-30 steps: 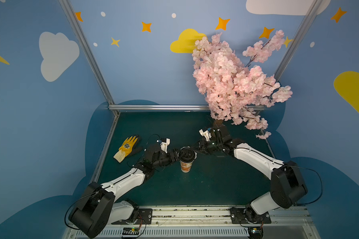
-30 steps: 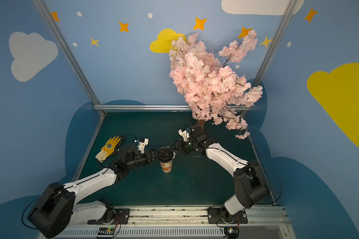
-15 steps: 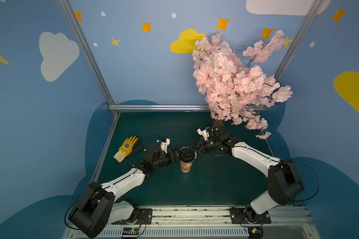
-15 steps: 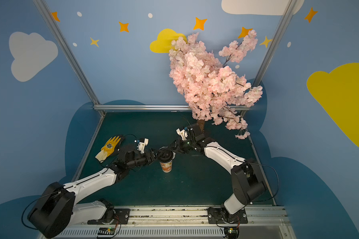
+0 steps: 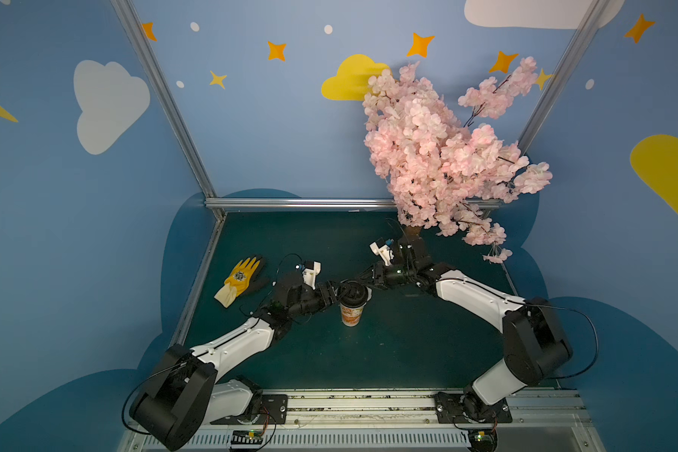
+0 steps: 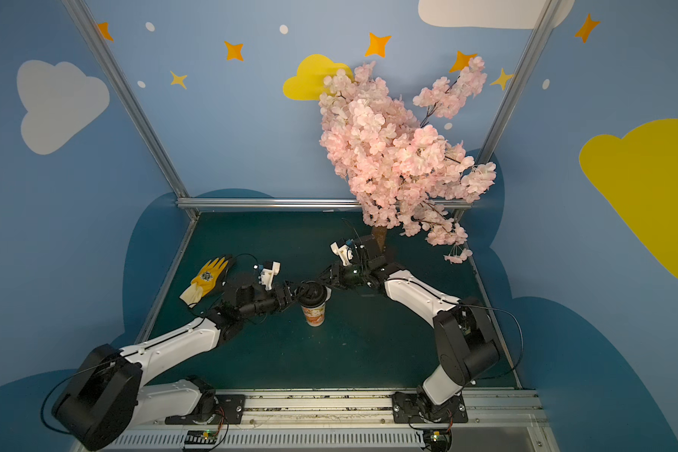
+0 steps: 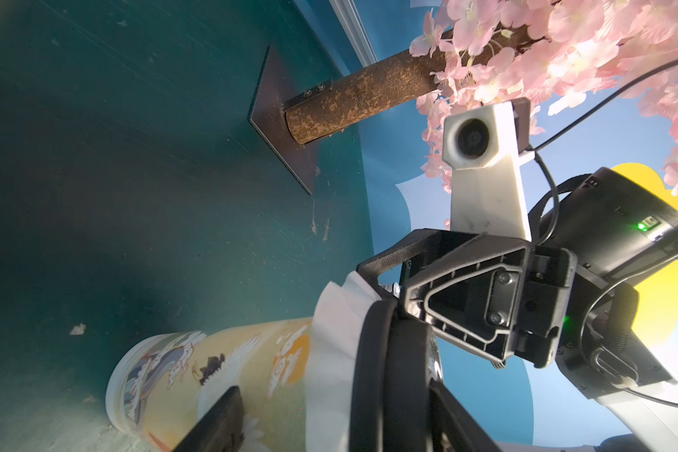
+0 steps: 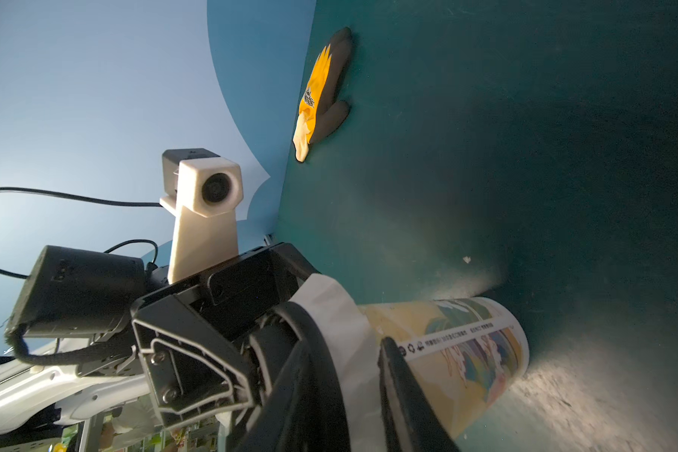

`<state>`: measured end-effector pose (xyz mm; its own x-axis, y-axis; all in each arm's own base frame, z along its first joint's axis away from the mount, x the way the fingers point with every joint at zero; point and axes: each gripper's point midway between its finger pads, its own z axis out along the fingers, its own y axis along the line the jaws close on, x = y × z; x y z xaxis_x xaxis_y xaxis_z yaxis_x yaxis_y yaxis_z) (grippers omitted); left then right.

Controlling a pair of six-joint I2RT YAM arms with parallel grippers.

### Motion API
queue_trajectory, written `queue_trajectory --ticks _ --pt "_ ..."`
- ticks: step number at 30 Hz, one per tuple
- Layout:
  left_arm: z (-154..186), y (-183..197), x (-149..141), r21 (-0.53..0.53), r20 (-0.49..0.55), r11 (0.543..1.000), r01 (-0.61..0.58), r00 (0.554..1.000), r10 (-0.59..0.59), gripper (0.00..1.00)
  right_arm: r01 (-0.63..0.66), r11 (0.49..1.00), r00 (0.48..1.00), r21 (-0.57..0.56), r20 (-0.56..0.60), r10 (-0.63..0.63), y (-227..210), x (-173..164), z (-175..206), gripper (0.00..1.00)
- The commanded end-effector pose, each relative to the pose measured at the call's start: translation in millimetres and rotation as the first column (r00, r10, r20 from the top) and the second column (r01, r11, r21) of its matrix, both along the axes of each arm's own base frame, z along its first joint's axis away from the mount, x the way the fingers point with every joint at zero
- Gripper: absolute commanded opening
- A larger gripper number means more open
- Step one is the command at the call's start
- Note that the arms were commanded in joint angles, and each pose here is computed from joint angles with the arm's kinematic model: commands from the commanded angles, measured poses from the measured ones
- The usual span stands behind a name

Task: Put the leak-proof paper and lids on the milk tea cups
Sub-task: Secure the cup lid on the cup.

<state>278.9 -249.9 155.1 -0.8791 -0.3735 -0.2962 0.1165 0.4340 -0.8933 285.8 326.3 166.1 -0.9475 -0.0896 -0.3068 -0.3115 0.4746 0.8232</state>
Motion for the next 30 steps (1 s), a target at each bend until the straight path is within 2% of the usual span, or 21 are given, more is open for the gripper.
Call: queue_trajectory --ticks 1,6,11,17,22,26,30 --pt "-95.7 22.6 -42.9 0.207 -0.304 0.977 0.043 0.952 0.023 0.71 -0.047 0.942 0.963 -0.333 -0.267 -0.046 -34.1 -53.0 -108.0 0.3" --pt "-93.8 22.3 -42.5 0.205 -0.299 0.978 0.042 0.954 0.022 0.71 -0.04 0.948 0.973 -0.316 -0.227 -0.034 -27.9 -45.6 -89.9 0.3" --pt "-90.3 21.2 -41.5 0.204 -0.291 0.978 0.045 0.956 0.017 0.71 0.015 0.98 0.997 -0.198 -0.071 -0.03 -15.1 -24.2 -21.2 0.34" --pt "-82.1 17.6 -34.4 0.207 -0.273 0.977 0.05 0.962 0.009 0.71 0.067 0.995 0.994 -0.08 0.088 -0.059 -18.6 -7.0 54.3 0.45" --pt "-82.4 16.0 -31.7 0.203 -0.273 0.978 0.048 0.962 0.009 0.71 0.081 0.994 0.994 -0.071 0.085 -0.075 -31.7 -26.2 62.9 0.45" --pt "-83.1 17.0 -32.9 0.203 -0.276 0.978 0.044 0.961 0.014 0.71 0.094 0.992 0.995 -0.083 0.038 -0.091 -42.3 -54.4 47.1 0.44" --pt "-78.7 17.9 -32.4 0.203 -0.267 0.978 0.037 0.963 0.019 0.74 0.115 0.986 0.993 -0.119 0.02 -0.113 -54.8 -67.3 35.1 0.44"
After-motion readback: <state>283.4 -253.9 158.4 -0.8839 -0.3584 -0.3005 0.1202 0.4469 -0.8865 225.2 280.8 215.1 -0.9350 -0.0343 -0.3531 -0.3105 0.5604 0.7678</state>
